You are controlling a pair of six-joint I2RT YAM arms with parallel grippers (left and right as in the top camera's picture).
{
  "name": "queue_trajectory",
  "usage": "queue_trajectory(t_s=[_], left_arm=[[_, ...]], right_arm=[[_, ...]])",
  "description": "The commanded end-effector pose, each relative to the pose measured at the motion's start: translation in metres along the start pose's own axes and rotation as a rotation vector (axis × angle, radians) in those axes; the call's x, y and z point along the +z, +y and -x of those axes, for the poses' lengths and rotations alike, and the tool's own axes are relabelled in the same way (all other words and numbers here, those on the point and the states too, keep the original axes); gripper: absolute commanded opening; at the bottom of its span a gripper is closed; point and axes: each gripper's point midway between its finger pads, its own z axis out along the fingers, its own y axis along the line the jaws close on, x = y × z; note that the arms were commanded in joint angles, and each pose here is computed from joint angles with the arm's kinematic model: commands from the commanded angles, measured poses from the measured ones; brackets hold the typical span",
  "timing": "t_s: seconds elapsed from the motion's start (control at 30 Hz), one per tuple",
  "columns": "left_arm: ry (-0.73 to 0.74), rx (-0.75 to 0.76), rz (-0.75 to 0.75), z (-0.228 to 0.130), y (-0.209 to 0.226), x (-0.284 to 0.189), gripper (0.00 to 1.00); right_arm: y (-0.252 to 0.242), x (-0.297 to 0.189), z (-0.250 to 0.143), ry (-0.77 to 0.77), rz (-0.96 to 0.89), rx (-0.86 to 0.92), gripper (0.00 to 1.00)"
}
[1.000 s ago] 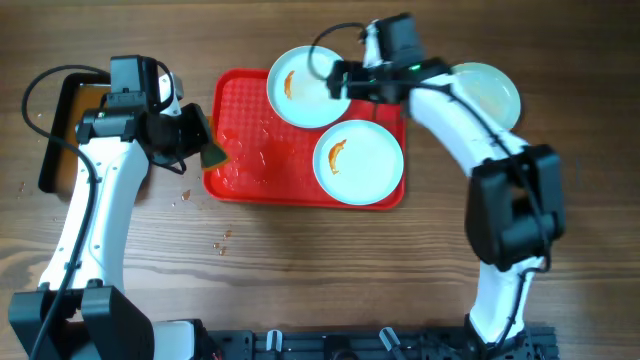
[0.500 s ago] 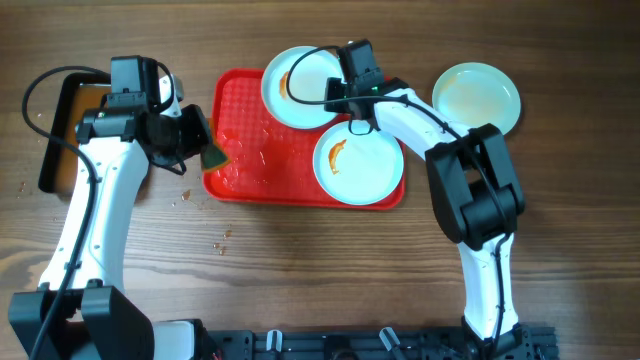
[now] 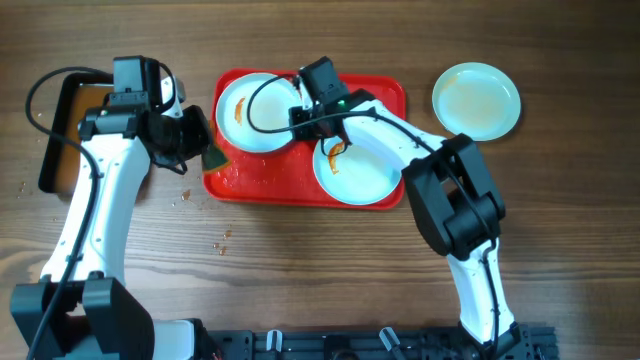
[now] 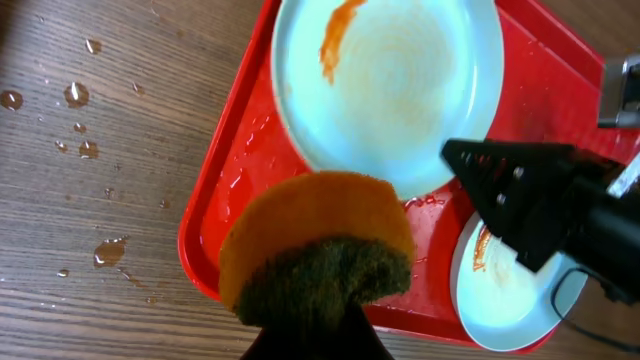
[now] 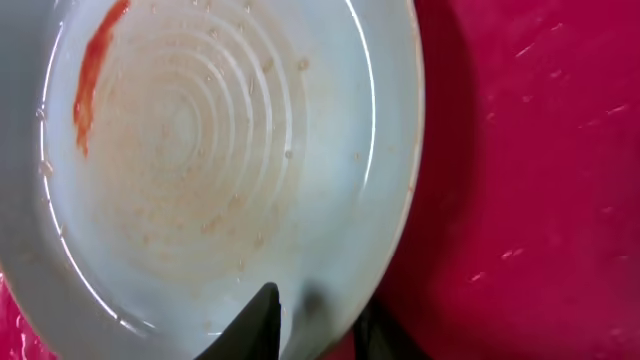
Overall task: Clean dirty plates on tray and stack at the side
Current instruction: 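Move the right gripper back to grasp the top sauced plate's rim, then scrub the top plate with the sponge in the left gripper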
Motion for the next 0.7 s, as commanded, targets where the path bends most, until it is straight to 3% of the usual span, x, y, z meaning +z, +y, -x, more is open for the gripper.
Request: queue_trajectory(t_s=[0.0, 0.13, 0.27, 0.5, 0.67], left_arm=[[0.027, -0.013, -0.006, -0.004, 0.001, 0.008, 0.04], [0.032, -0.015, -0.004, -0.003, 0.002, 0.012, 0.04], [0.024, -0.012, -0.007, -0.001, 0.001, 0.012, 0.04], [0.024, -0.013, -0.007, -0.001, 0.001, 0.012, 0.04], [0.029, -0.014, -0.006, -0.004, 0.004, 0.017, 0.04]], right_arm=[[0.003, 0.006, -0.025, 0.102, -0.008, -0.061, 0.25], [-0.002, 0.001, -0.056, 0.226, -0.028, -0.036, 0.16], [0.004, -0.007, -0.074, 0.305, 0.010, -0.092, 0.25], [0.015, -0.013, -0.038, 0.167, 0.025, -0.099, 0.35], [-0.003, -0.010, -0.009, 0.041, -0.098, -0.251, 0.38]])
